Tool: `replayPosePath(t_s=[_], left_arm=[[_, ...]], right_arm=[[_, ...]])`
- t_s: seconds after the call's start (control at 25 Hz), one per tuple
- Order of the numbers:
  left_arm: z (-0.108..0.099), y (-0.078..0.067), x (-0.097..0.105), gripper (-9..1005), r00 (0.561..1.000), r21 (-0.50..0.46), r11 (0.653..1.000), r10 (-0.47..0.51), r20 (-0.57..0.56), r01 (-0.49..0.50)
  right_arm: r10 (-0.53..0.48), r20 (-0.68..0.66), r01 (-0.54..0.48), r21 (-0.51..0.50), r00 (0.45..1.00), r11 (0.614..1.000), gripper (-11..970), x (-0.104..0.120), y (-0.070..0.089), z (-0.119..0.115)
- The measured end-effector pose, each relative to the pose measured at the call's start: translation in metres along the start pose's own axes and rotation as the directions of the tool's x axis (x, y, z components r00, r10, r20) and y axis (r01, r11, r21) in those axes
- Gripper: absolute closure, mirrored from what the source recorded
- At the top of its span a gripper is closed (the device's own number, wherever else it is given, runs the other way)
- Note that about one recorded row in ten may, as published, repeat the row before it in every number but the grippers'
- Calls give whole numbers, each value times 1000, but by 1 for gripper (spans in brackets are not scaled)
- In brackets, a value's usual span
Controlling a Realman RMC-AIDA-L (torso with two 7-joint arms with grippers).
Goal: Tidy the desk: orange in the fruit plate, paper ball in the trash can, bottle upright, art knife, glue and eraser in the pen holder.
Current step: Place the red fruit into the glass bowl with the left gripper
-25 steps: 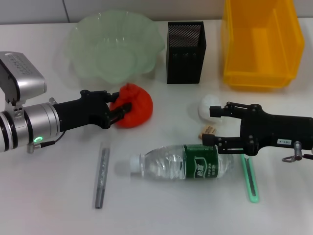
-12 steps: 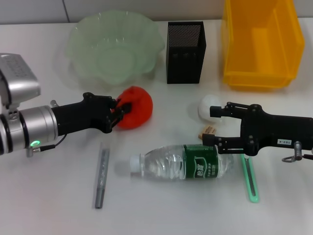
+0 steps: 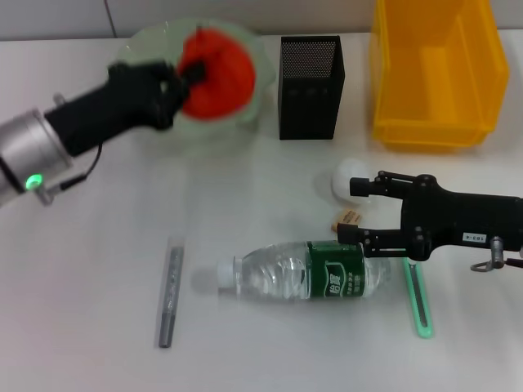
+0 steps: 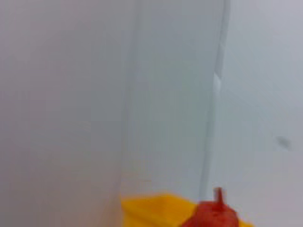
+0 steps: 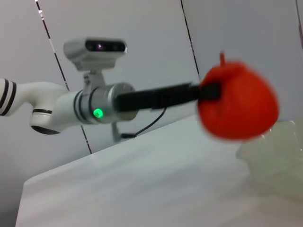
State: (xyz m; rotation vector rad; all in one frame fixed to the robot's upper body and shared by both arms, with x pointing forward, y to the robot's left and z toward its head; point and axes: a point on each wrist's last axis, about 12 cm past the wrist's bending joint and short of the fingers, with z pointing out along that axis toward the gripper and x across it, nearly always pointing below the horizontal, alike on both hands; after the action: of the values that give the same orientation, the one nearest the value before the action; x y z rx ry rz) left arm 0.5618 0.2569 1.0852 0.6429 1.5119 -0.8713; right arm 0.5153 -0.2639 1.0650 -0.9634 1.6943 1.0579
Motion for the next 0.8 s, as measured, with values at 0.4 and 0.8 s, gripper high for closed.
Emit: replayPosePath(t_s=[0.4,0.8], left_arm=[[55,32,-2,940,999,-293,956,17,-45,-29],[56,34,4,866,998,-353,934,40,-50,-55]], right_arm=[[6,19,-6,-12,1000,1000,128,1,4,2],[7,27,-7,-8,1000,1000,128,0,3,2]])
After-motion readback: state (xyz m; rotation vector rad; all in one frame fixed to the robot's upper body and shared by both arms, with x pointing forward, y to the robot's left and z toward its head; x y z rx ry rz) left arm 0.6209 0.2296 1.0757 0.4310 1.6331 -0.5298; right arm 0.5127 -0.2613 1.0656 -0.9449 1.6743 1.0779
